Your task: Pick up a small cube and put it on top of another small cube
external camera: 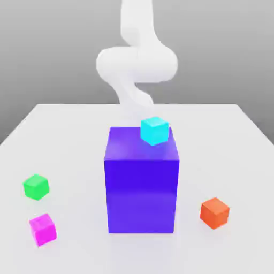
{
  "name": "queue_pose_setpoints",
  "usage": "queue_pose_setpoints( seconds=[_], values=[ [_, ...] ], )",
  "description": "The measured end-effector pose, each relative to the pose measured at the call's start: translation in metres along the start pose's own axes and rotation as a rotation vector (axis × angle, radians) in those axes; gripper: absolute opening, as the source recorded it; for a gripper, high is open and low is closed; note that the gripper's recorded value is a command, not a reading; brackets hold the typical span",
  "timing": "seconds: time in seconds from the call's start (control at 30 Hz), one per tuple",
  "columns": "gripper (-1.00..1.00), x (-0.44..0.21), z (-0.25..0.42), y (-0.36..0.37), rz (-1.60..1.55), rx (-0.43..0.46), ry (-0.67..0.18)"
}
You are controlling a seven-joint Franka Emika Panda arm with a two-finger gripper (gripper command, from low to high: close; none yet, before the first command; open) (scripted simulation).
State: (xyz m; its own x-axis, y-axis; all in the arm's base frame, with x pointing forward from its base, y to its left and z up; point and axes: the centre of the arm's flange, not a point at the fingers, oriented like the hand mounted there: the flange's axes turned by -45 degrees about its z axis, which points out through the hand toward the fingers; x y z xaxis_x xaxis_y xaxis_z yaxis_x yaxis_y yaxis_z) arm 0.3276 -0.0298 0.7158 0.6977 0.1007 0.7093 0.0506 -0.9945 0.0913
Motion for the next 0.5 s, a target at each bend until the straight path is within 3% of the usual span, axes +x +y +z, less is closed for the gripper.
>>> queue_pose_setpoints(
  seconds=[0.27,0.5],
  values=[
    [0.00,-0.053,-0.021,0.101,-0.345,-0.043,-0.063],
    [0.00,-0.111,0.010,0.182,-0.628,-0.001,-0.158]
  ],
)
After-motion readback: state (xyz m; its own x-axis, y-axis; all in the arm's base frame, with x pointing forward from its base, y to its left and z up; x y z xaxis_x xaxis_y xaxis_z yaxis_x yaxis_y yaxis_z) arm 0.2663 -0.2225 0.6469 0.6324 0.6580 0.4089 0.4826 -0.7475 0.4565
